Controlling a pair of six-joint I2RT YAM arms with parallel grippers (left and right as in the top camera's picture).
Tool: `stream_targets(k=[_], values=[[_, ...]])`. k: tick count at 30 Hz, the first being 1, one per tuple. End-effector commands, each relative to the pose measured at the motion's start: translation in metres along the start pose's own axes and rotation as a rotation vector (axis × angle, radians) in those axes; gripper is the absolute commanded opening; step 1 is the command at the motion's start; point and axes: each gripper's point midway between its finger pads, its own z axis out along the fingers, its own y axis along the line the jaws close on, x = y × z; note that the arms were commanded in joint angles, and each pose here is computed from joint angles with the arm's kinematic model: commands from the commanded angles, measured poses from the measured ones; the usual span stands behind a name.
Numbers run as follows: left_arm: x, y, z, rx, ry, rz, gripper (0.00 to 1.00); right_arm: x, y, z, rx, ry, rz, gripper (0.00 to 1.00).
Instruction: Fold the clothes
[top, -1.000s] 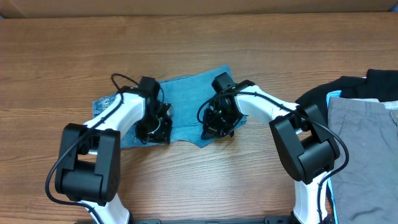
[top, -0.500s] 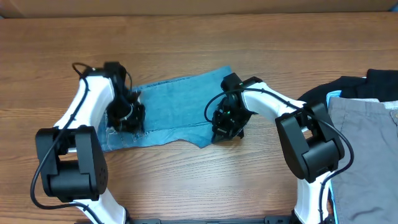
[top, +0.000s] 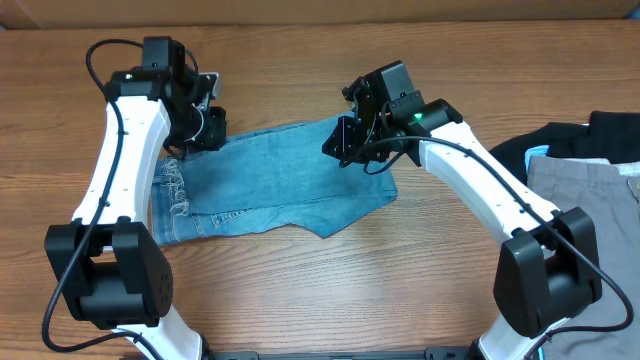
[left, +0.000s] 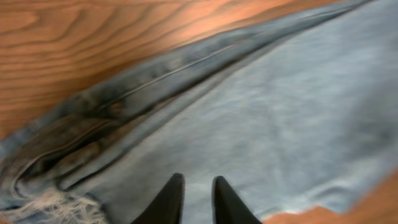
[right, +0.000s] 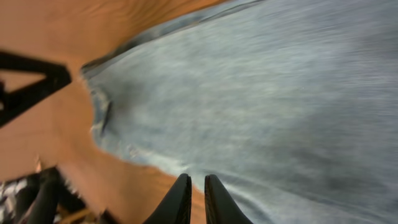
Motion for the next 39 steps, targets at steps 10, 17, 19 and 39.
stream_targets(k=[10,17,19,39], values=[[0.073,0.122,0.055,-0.318,0.107,-0.42,0.13,-0.007,-0.116,0.027,0.324,-0.005,0.287,0.05],[0.094,0.149,0.054,-0.306,0.13,-0.494,0.19,0.021,-0.18,0.024,0.415,0.101,0.457,0.04],[0.095,0.148,0.053,-0.277,0.137,-0.491,0.22,0.028,-0.192,0.021,0.426,0.112,0.491,0.04],[0.071,0.117,0.017,0.29,-0.01,-0.371,0.81,0.021,-0.135,-0.019,0.196,0.139,0.344,0.04]])
